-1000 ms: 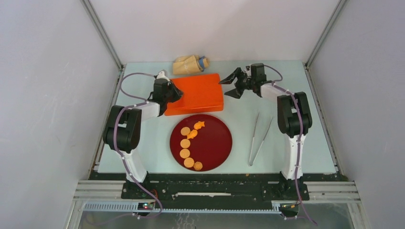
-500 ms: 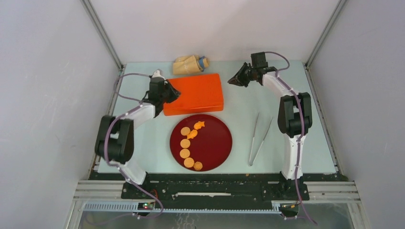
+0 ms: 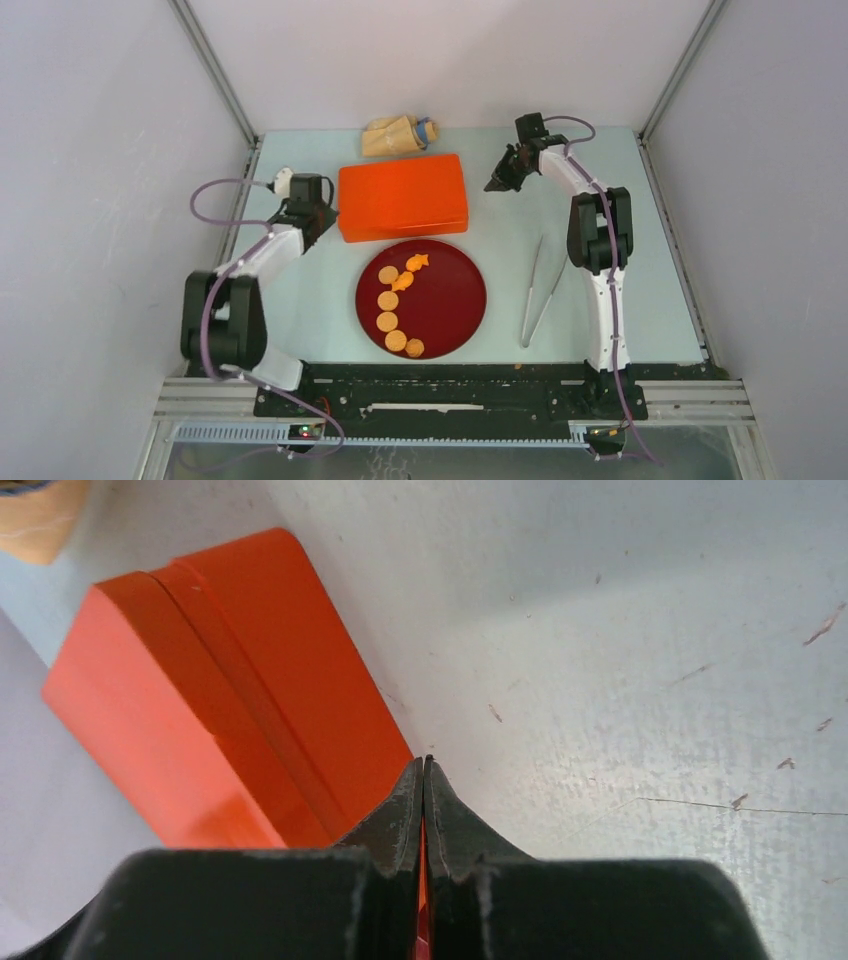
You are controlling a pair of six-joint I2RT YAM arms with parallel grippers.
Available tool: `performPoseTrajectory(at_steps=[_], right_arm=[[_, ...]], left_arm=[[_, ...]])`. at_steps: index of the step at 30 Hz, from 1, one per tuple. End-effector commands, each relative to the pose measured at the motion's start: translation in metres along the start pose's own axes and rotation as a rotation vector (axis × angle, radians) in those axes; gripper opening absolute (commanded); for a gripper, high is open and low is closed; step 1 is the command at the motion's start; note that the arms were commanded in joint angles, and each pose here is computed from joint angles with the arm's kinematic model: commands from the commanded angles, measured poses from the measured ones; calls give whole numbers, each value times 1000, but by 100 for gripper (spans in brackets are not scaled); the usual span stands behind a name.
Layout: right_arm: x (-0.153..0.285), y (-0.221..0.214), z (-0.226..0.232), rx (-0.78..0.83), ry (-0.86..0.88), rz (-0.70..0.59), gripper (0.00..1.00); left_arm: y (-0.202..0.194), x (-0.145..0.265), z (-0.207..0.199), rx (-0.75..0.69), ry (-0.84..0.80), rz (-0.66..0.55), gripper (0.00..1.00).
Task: Pack the cookies
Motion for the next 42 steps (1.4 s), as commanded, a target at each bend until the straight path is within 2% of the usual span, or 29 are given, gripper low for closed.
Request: performPoseTrajectory(at_steps=[1, 7, 11, 14, 17, 21, 25, 28, 30, 33, 42], right_arm=[[-4, -13, 19, 68, 11, 35, 5], [-13, -25, 42, 123, 53, 79, 4], [-14, -32, 57, 152, 125, 123, 4], [-8, -31, 54, 162, 101, 106, 4], [7, -17, 39, 143, -10, 21, 0], [48, 7, 32, 156, -187, -183, 0], [88, 14, 53, 252, -293, -352, 0], [101, 8, 79, 360, -288, -422, 0], [100, 4, 93, 413, -273, -412, 0], [84, -5, 99, 456, -260, -319, 0], [26, -34, 75, 462, -242, -126, 0]], left_arm=[[-14, -30, 19, -20, 165, 48, 0], [-39, -67, 12, -31, 159, 164, 0], [-46, -71, -2, -23, 95, 212, 0], [-46, -66, -9, -38, 51, 212, 0], [-46, -62, -11, -44, 33, 219, 0], [-46, -58, -16, -37, 5, 236, 0], [-46, -57, -19, -40, -8, 239, 0], [-44, -56, -20, -42, -13, 235, 0], [-44, -55, -19, -43, -12, 234, 0], [-44, -55, -20, -44, -15, 235, 0], [-43, -54, -22, -51, -31, 233, 0]])
Point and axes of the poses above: each gripper's point midway between its finger pads, its own x axis back along the fingers, its own z axis along the line the jaws close on, y = z × x, the point moved 5 cm from there along x, back along the fingers, and after that the axes turned 14 degrees about x, right-handed, at the moved point
